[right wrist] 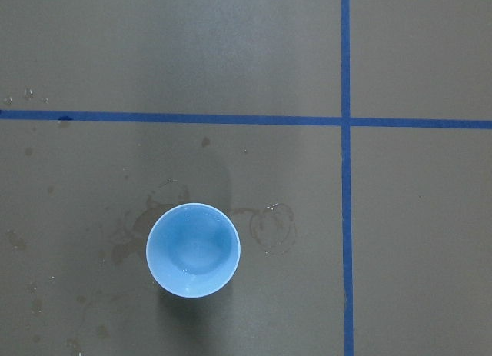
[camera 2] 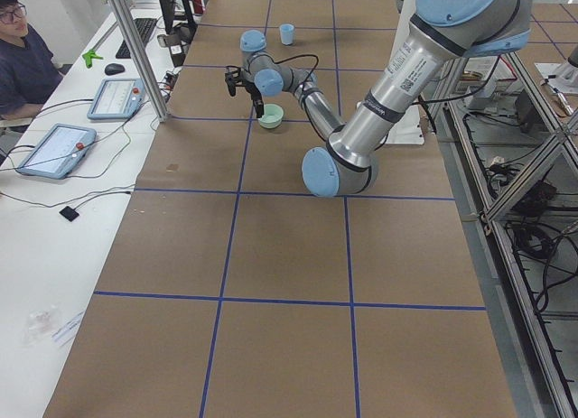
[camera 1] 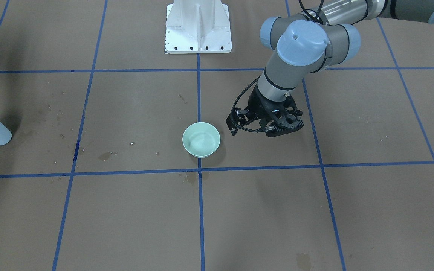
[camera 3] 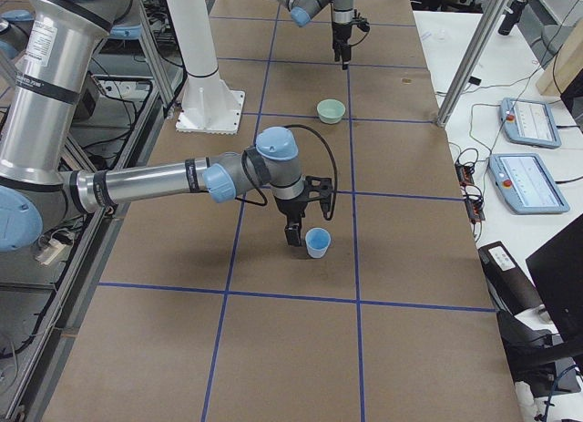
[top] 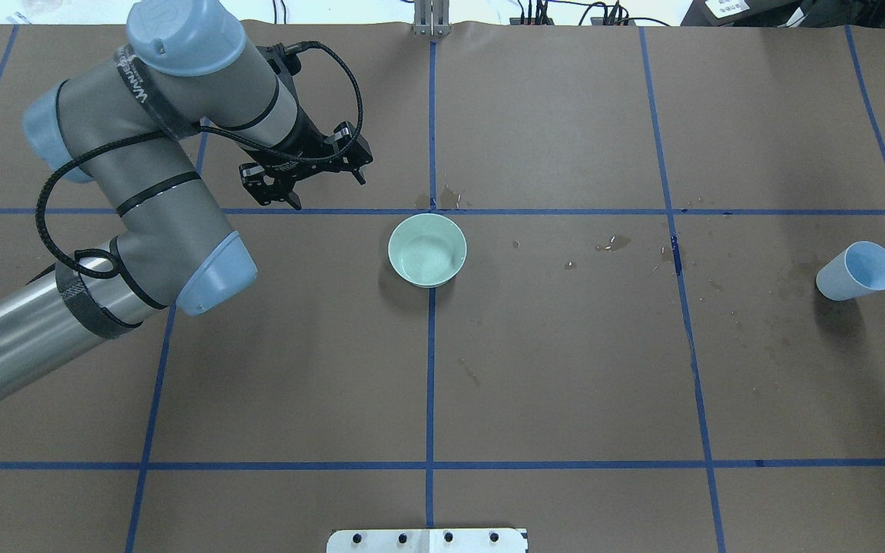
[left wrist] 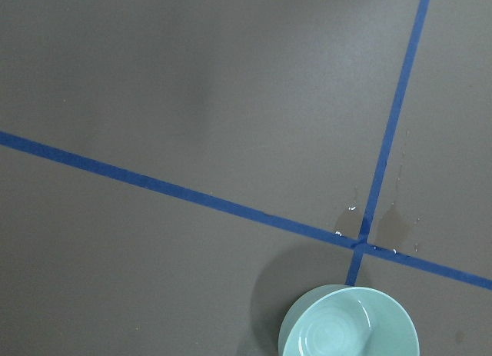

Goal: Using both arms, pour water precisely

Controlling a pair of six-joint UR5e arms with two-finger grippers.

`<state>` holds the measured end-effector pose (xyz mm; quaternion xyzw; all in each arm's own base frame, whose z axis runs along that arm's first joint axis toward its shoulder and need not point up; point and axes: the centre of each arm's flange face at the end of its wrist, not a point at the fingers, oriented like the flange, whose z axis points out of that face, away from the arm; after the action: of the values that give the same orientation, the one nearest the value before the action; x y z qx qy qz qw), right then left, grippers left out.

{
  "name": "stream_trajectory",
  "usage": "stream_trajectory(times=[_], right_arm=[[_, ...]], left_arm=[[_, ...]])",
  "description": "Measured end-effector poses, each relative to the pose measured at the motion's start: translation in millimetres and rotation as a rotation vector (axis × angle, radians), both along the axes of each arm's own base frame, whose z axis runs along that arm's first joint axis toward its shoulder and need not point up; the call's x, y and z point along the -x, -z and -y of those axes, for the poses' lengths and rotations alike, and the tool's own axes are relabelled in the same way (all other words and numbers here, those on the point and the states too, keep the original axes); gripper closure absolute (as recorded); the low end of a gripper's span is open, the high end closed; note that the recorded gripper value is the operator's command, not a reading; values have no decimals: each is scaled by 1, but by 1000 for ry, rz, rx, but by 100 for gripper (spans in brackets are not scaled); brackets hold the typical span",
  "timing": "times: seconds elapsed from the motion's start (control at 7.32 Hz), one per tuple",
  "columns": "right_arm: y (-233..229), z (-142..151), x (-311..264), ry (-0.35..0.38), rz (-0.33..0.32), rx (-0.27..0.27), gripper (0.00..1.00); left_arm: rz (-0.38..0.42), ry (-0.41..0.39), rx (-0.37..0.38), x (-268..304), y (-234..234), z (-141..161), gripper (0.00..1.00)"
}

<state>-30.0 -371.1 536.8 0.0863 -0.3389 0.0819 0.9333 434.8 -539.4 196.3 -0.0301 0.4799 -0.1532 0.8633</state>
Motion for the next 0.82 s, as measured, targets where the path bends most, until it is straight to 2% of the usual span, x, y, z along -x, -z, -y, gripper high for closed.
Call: stream_trajectory(times=[0.27, 0.41, 0.82], right_arm=[[-3, -18, 42, -134, 6, 20, 1], [-5, -26, 73, -191, -16, 18, 1], [-15, -54, 147, -322, -95, -30, 1]], left_arm=[[10, 2, 9, 2, -11, -2, 0], [13, 2, 11, 2, -14, -3, 0], [17, 2, 15, 2, -18, -3, 0]])
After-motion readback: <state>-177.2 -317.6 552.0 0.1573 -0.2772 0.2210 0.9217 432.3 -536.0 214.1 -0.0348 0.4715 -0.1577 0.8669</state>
